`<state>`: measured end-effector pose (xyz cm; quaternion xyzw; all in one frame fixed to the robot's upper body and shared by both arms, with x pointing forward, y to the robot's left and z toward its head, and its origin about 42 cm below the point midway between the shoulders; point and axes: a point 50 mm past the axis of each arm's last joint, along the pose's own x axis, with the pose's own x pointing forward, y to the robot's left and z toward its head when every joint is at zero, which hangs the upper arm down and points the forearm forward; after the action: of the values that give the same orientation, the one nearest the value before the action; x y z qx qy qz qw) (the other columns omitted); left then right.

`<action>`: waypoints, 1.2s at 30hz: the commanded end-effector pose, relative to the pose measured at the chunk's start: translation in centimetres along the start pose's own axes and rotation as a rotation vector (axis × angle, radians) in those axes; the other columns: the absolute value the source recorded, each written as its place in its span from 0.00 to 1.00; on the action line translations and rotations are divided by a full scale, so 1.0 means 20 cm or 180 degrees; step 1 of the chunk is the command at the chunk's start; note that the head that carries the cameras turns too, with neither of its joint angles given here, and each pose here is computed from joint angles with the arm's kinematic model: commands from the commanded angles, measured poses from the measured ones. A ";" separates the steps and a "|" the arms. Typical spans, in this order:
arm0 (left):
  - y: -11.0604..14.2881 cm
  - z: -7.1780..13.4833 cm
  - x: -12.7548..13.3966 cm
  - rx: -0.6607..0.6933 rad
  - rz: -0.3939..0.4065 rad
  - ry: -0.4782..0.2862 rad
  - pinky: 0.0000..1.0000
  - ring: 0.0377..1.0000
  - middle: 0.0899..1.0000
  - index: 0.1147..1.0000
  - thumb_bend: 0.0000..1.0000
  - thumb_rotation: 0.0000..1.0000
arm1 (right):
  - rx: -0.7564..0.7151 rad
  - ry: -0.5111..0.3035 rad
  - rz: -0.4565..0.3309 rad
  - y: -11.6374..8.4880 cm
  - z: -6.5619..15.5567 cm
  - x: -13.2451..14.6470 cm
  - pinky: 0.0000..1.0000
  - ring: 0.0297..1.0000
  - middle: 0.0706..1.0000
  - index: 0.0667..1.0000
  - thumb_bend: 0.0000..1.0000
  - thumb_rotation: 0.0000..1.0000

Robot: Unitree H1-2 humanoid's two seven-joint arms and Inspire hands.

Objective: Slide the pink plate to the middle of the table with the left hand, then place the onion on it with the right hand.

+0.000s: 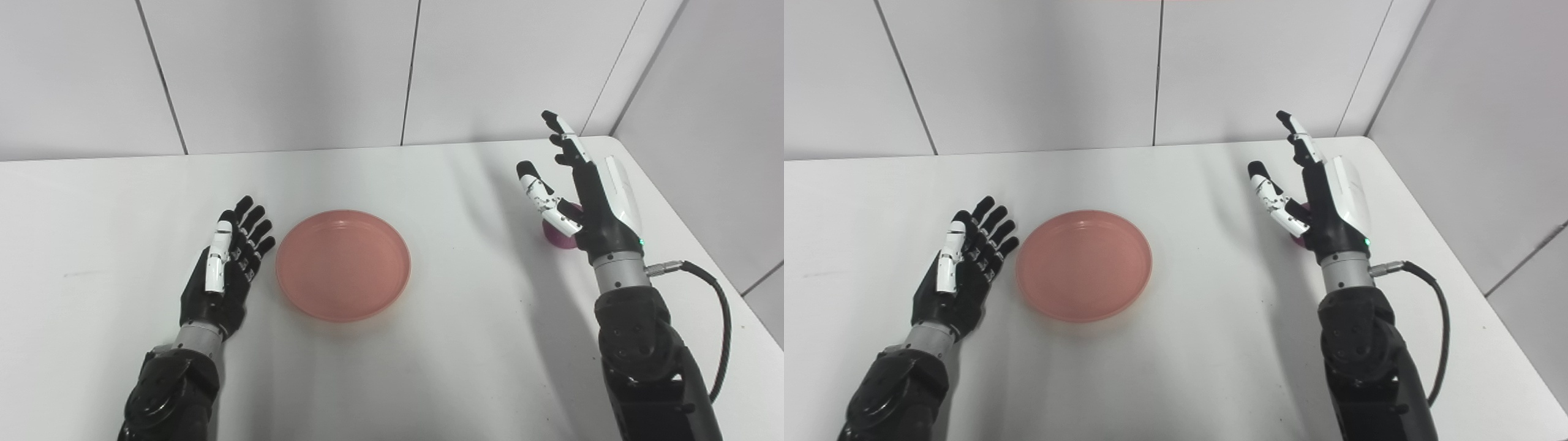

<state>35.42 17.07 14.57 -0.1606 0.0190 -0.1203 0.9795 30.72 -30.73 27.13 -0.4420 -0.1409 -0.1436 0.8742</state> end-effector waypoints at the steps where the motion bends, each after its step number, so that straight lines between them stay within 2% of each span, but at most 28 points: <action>1: 0.02 -0.01 0.00 -0.0010 -0.0007 0.0033 0.95 0.96 0.97 0.93 0.46 1.00 | -0.0285 -0.0094 -0.0288 -0.09 0.01 0.02 0.75 0.85 0.89 0.92 0.74 0.55; 8: 0.04 -0.01 0.00 -0.0045 -0.0044 0.0031 0.95 0.96 0.97 0.94 0.46 1.00 | -0.0760 -0.0044 -0.0424 -0.15 -0.03 0.02 0.76 0.87 0.91 0.92 0.89 0.40; 15: 0.06 -0.02 0.01 -0.0002 -0.0060 0.0038 0.95 0.96 0.97 0.94 0.46 1.00 | -0.0886 0.0134 -0.0476 -0.19 -0.12 0.03 0.76 0.87 0.91 0.92 0.99 0.37; 25: 0.07 -0.03 0.01 -0.0002 -0.0072 0.0036 0.95 0.96 0.97 0.95 0.46 1.00 | -0.0979 0.0413 -0.0463 -0.22 -0.22 0.06 0.75 0.86 0.89 0.92 1.00 0.39; 31: 0.08 -0.03 0.00 -0.0002 -0.0065 0.0039 0.96 0.96 0.97 0.95 0.46 1.00 | -0.0952 0.0603 -0.0364 -0.20 -0.29 0.08 0.73 0.86 0.90 0.93 1.00 0.39; 33: 0.08 -0.03 0.00 0.0000 -0.0073 0.0033 0.96 0.96 0.97 0.95 0.46 1.00 | -0.0929 0.0636 -0.0321 -0.19 -0.31 0.08 0.76 0.86 0.90 0.91 1.00 0.37; 36: 0.08 -0.03 0.00 -0.0007 -0.0081 0.0031 0.96 0.96 0.97 0.95 0.46 1.00 | -0.0936 0.0707 -0.0250 -0.18 -0.35 0.08 0.75 0.86 0.89 0.89 1.00 0.37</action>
<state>35.71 18.17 13.89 -0.1615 0.0116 -0.1346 0.9776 31.34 -37.85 24.76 -0.5330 -0.0208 -0.2281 0.8145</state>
